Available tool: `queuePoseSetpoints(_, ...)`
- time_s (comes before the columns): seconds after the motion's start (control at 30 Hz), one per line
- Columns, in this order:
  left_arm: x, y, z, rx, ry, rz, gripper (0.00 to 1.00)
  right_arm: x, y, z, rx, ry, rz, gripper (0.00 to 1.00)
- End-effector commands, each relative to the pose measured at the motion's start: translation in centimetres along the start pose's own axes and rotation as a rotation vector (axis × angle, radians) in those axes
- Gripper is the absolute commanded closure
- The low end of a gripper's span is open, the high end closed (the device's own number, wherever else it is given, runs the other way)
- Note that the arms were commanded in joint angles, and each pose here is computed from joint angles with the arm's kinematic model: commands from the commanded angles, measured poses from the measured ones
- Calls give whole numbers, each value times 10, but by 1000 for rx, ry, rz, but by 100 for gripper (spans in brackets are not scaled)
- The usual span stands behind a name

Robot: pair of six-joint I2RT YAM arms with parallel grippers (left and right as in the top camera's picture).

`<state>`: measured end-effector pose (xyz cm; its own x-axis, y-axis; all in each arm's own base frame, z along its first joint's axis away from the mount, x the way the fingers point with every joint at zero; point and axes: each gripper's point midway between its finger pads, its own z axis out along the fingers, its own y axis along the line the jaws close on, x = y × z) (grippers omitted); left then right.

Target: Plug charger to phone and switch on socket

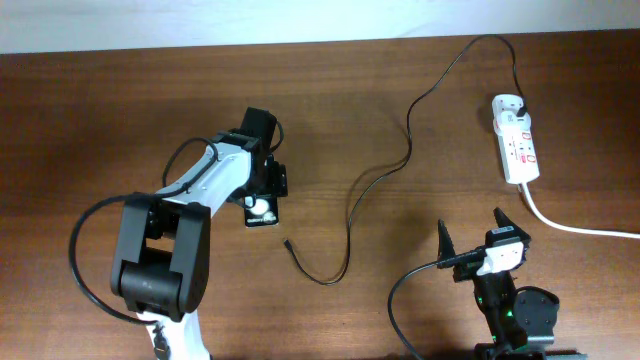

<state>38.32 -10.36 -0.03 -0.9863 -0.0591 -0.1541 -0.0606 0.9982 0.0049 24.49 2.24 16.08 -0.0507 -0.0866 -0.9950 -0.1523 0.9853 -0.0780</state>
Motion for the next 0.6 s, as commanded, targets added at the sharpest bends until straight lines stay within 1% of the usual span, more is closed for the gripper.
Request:
queuePoseSetpoints(0.0,10,6,14,-42,31,2,18,3,1,0,-3,7,-6,1)
queuePoseSetpoints(0.07,9,6,14,-42,30,2,18,3,1,0,-2,7,-6,1)
queuePoseSetpoints(0.1,9,6,14,-42,30,2,11,3,1,0,-3,7,-6,1)
queuePoseSetpoints(0.17,10,6,14,-42,30,2,7,3,1,0,-3,7,-6,1)
queuePoseSetpoints(0.33,9,6,14,-42,30,2,9,3,1,0,-2,7,-6,1)
queuePoseSetpoints(0.43,9,6,14,-42,30,3,0,3,1,0,-3,7,-6,1)
queuePoseSetpoints(0.57,9,5,14,-41,27,2,1,3,1,0,-2,7,-6,1)
